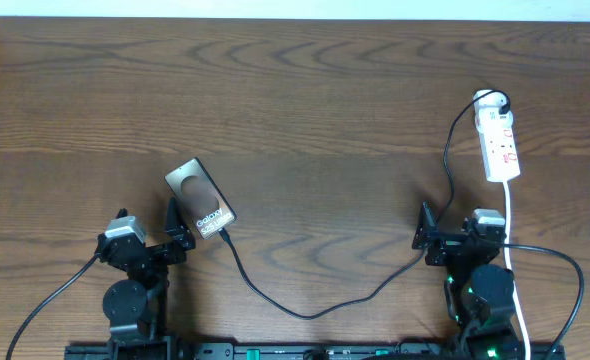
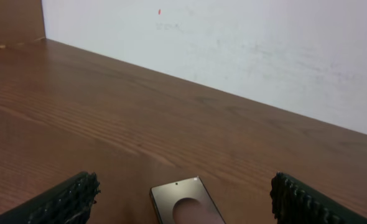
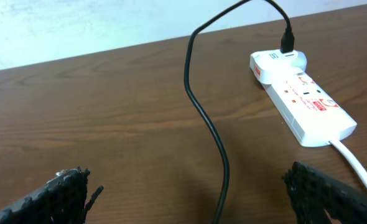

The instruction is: Plug charger to phone and switch on socket

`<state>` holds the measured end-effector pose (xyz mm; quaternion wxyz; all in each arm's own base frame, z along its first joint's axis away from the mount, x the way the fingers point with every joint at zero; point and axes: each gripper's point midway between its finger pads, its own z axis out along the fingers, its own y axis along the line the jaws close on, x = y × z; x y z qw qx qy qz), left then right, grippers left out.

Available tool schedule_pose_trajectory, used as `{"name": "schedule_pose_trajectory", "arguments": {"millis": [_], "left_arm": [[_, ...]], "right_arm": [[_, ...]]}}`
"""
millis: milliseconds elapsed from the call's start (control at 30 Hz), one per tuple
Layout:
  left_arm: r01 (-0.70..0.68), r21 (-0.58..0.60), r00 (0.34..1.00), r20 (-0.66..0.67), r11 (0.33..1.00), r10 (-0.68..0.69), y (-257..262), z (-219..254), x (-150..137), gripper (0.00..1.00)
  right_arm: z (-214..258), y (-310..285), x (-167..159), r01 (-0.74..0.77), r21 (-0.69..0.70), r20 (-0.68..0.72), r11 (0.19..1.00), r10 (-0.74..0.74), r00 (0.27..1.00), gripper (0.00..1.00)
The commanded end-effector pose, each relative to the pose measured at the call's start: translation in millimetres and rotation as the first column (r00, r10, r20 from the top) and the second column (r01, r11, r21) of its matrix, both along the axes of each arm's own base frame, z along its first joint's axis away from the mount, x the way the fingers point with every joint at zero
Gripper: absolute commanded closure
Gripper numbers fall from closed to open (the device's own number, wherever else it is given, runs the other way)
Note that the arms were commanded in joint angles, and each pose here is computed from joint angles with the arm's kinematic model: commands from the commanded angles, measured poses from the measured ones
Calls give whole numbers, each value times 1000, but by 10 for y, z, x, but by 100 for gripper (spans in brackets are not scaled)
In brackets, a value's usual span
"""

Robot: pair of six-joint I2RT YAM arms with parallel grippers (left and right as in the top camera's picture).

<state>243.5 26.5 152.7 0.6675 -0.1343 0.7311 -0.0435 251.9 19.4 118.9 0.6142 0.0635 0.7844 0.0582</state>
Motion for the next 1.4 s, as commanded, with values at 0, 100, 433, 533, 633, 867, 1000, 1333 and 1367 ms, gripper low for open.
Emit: {"name": "schedule_pose_trajectory", "arguments": {"millis": [0, 100, 433, 533, 633, 867, 1000, 1333, 1367], "left_arm": [[-16, 3, 999, -52, 1000, 16, 31, -166, -14, 9], [-16, 3, 999, -52, 1000, 16, 31, -166, -14, 9], [-16, 3, 999, -52, 1000, 16, 31, -166, -14, 9], [-16, 3, 998, -52, 1000, 16, 31, -167, -15, 9], [-16, 3, 999, -52, 1000, 16, 31, -166, -14, 9], [-16, 3, 999, -52, 1000, 16, 31, -166, -14, 9], [-16, 3, 999, -52, 1000, 16, 31, -166, -14, 9], [-16, 3, 999, -52, 1000, 16, 31, -166, -14, 9], [-16, 3, 999, -52, 1000, 16, 31, -166, -14, 9]], "right_arm": [[64, -25, -24, 11, 13, 30, 1000, -12, 999, 1], [137, -42, -27, 15, 11, 61, 1000, -16, 998, 1], [407, -231, -63, 80, -23, 178, 997, -74, 981, 1], [409, -264, -63, 90, -27, 179, 996, -84, 980, 1], [410, -265, -63, 91, -27, 180, 996, -84, 980, 1], [415, -268, -63, 92, -27, 181, 995, -86, 980, 1], [414, -268, -63, 92, -27, 181, 995, -86, 980, 1], [414, -268, -63, 92, -27, 181, 995, -86, 980, 1], [414, -268, -63, 92, -27, 181, 995, -86, 980, 1]]}}
